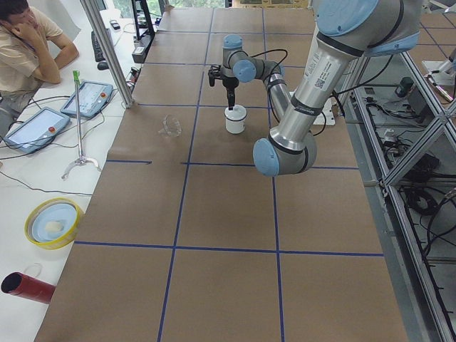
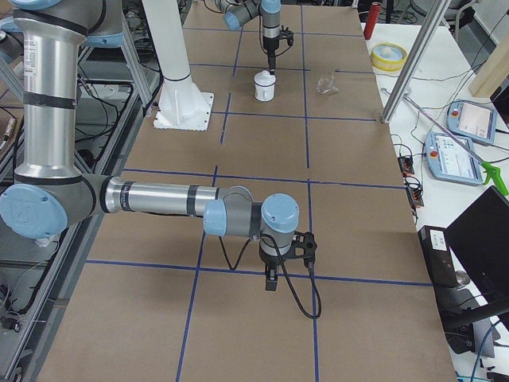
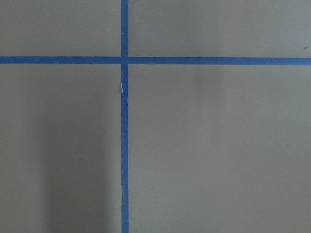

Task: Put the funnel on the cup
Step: 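Move the left gripper over the white lid on the enamel mug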

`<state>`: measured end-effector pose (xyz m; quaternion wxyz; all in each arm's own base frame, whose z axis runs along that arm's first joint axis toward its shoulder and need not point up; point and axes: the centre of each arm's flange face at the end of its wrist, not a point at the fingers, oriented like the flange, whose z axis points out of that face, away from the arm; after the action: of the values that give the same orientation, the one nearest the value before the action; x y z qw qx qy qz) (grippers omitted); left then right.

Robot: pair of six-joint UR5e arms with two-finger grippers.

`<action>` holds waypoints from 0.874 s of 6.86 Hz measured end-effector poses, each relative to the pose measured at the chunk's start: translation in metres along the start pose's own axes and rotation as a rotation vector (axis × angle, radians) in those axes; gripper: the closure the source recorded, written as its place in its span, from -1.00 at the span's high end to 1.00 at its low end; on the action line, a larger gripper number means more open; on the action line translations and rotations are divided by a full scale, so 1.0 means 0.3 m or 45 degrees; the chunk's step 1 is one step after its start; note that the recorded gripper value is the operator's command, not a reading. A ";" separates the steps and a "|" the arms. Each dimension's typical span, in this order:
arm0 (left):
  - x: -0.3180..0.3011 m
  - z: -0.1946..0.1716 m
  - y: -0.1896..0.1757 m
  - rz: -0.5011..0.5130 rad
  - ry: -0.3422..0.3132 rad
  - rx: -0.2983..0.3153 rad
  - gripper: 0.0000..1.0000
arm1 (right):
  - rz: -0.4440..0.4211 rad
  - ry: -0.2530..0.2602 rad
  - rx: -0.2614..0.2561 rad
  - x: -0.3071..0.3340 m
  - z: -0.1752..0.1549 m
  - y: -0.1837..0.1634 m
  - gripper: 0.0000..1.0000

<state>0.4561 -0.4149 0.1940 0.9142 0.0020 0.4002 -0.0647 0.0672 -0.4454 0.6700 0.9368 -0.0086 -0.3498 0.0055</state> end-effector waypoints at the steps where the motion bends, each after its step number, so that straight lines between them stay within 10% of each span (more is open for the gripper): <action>1: 0.003 0.007 0.010 -0.002 -0.001 -0.007 0.56 | 0.000 0.000 0.000 0.000 0.000 0.000 1.00; 6: 0.015 0.027 0.047 -0.015 -0.003 -0.027 0.56 | 0.000 0.000 0.000 0.000 0.000 0.000 1.00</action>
<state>0.4667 -0.4020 0.1956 0.9143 -0.0102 0.3996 -0.0659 0.0672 -0.4454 0.6700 0.9368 -0.0086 -0.3498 0.0055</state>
